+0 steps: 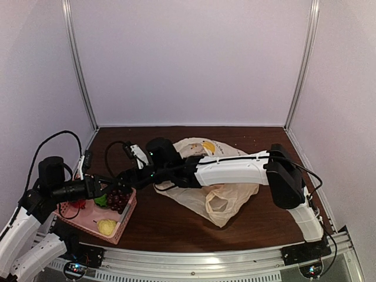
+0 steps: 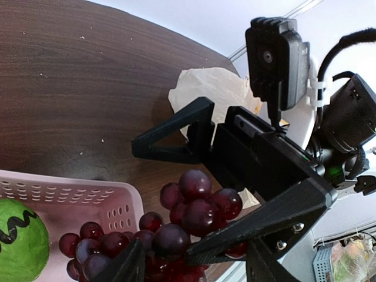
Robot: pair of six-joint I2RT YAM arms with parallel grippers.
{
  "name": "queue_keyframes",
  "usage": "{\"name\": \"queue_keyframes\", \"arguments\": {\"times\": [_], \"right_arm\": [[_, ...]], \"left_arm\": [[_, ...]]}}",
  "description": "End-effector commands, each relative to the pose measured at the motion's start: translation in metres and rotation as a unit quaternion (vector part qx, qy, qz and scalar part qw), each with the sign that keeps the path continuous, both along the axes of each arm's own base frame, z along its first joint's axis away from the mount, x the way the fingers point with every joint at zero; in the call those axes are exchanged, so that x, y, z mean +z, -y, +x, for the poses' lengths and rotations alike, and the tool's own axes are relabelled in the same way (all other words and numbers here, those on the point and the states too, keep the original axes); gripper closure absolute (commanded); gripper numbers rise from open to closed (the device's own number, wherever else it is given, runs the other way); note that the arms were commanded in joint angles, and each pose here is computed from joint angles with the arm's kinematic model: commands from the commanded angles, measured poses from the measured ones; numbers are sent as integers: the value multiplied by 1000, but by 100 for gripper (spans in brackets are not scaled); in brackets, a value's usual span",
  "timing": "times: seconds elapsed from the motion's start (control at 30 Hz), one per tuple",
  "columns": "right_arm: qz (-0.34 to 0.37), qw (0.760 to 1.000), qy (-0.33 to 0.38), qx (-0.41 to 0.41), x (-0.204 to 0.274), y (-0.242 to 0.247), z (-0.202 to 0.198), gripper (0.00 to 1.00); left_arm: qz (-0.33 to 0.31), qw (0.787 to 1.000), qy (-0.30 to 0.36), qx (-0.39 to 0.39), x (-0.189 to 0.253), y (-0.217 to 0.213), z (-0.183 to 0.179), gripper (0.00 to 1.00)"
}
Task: Untie the knot of the plastic bag and take out the fruit
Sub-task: Place the fake fruit in the bin.
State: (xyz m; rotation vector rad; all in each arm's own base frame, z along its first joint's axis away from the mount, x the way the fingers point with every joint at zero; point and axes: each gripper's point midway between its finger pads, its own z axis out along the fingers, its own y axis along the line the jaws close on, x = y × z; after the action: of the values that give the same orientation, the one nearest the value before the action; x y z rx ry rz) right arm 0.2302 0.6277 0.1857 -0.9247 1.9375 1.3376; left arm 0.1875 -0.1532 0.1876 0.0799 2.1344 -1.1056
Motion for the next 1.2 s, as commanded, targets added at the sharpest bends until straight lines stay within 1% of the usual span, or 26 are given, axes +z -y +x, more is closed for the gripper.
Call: {"name": "queue_keyframes", "arguments": {"times": [0.0, 0.3, 0.4, 0.47, 0.6, 0.67, 0.73, 0.83, 0.97, 1.03, 1.07, 1.17], "right_arm": [[69, 997, 17, 40, 61, -15, -26, 0], [74, 996, 19, 44, 67, -20, -37, 0], [57, 998, 26, 26, 60, -18, -31, 0], [40, 999, 37, -3, 57, -13, -21, 0], [10, 995, 74, -60, 61, 6, -4, 0], [3, 993, 95, -75, 69, 16, 0, 0], [2, 989, 118, -91, 86, 29, 3, 0], [-19, 985, 135, -103, 90, 47, 3, 0], [-33, 980, 149, -126, 101, 75, 3, 0], [-39, 977, 154, -140, 104, 91, 3, 0], [-43, 976, 156, -145, 105, 98, 2, 0], [-60, 970, 164, -170, 106, 125, 2, 1]], "left_arm": [[10, 1000, -7, 18, -4, -5, 5, 41], [13, 1000, -8, 23, -4, -6, 7, 41], [10, 1000, 6, 21, 4, -6, 6, 39], [12, 999, 26, 20, 15, -7, 5, 36], [24, 997, 66, 30, 43, -13, 5, 23], [22, 996, 80, 28, 54, -12, 7, 19], [28, 995, 89, 27, 60, -11, 10, 17], [40, 994, 101, 30, 70, -12, 17, 14], [52, 989, 132, 36, 90, -13, 29, 8], [59, 988, 144, 18, 97, -7, 35, 7], [63, 987, 150, -2, 98, -1, 37, 7], [78, 985, 148, -49, 94, 13, 45, 8]]}}
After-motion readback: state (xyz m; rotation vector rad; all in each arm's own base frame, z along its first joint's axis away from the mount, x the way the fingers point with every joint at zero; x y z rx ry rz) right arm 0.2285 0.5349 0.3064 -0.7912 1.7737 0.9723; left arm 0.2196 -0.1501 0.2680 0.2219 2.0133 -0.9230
